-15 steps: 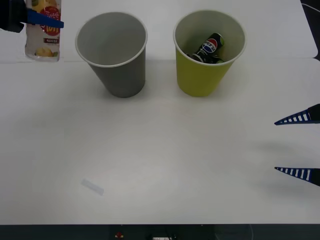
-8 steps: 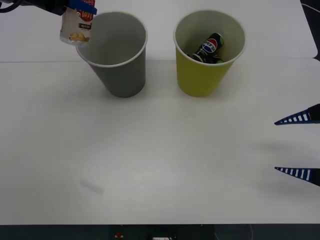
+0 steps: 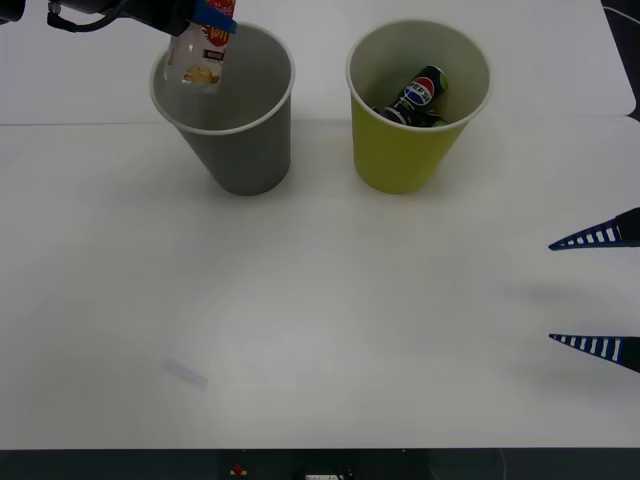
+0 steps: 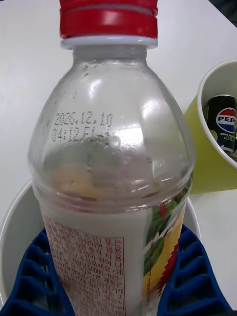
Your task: Put the can into the green bin and the plastic bottle into the gray bin
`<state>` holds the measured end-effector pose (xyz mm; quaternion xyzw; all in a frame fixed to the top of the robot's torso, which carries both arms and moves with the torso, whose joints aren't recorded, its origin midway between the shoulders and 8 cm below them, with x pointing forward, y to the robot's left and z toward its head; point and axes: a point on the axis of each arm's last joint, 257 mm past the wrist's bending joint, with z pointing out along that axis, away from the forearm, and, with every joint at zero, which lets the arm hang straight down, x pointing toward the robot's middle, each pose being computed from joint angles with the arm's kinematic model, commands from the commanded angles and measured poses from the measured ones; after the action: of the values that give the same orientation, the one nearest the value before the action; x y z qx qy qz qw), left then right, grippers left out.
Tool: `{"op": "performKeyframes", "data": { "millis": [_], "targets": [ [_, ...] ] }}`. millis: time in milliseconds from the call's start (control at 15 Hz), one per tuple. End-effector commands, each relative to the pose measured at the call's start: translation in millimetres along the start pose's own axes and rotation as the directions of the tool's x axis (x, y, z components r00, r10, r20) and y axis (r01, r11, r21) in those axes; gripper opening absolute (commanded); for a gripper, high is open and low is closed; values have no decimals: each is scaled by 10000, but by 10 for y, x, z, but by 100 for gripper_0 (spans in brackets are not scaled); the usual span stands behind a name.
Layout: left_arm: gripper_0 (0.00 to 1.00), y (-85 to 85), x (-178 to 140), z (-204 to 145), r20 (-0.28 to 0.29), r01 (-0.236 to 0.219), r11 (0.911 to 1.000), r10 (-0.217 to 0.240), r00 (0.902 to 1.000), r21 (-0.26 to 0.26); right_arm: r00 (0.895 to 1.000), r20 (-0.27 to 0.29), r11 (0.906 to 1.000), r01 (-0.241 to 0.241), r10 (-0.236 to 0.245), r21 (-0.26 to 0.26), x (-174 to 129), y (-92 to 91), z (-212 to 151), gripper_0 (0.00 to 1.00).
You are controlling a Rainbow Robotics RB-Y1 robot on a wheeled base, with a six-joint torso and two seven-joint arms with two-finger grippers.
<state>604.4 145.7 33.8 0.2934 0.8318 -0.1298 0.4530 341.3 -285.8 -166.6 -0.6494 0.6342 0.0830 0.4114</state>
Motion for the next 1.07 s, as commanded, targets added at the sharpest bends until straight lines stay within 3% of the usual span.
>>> {"op": "performKeyframes", "data": {
  "millis": [67, 267, 400, 600, 800, 1067],
  "targets": [
    [100, -63, 1, 35, 11, -100, 9998, 99, 10000, 158, 10000, 0, 10000, 0, 0, 0, 0, 0, 0, 100],
    [100, -142, -17, 30, 74, -84, 9990, 81, 9999, 438, 10000, 0, 10000, 0, 0, 0, 0, 0, 0, 100],
    [100, -115, -25, 8, 226, -489, 9977, 479, 9986, 462, 10000, 0, 10000, 0, 0, 0, 0, 0, 0, 100],
    [100, -66, 25, -110, 863, -537, 9950, 464, 9952, 841, 10000, 0, 10000, 0, 0, 0, 0, 0, 0, 100],
    [100, 50, 210, -332, 1702, -776, 9844, 502, 9841, 1582, 10000, 0, 10000, 0, 0, 0, 0, 0, 0, 100],
    [100, 157, 487, -575, 2430, -1175, 9780, 735, 9672, 1721, 10000, 0, 10000, 0, 0, 0, 0, 0, 0, 100]
  ]
}}
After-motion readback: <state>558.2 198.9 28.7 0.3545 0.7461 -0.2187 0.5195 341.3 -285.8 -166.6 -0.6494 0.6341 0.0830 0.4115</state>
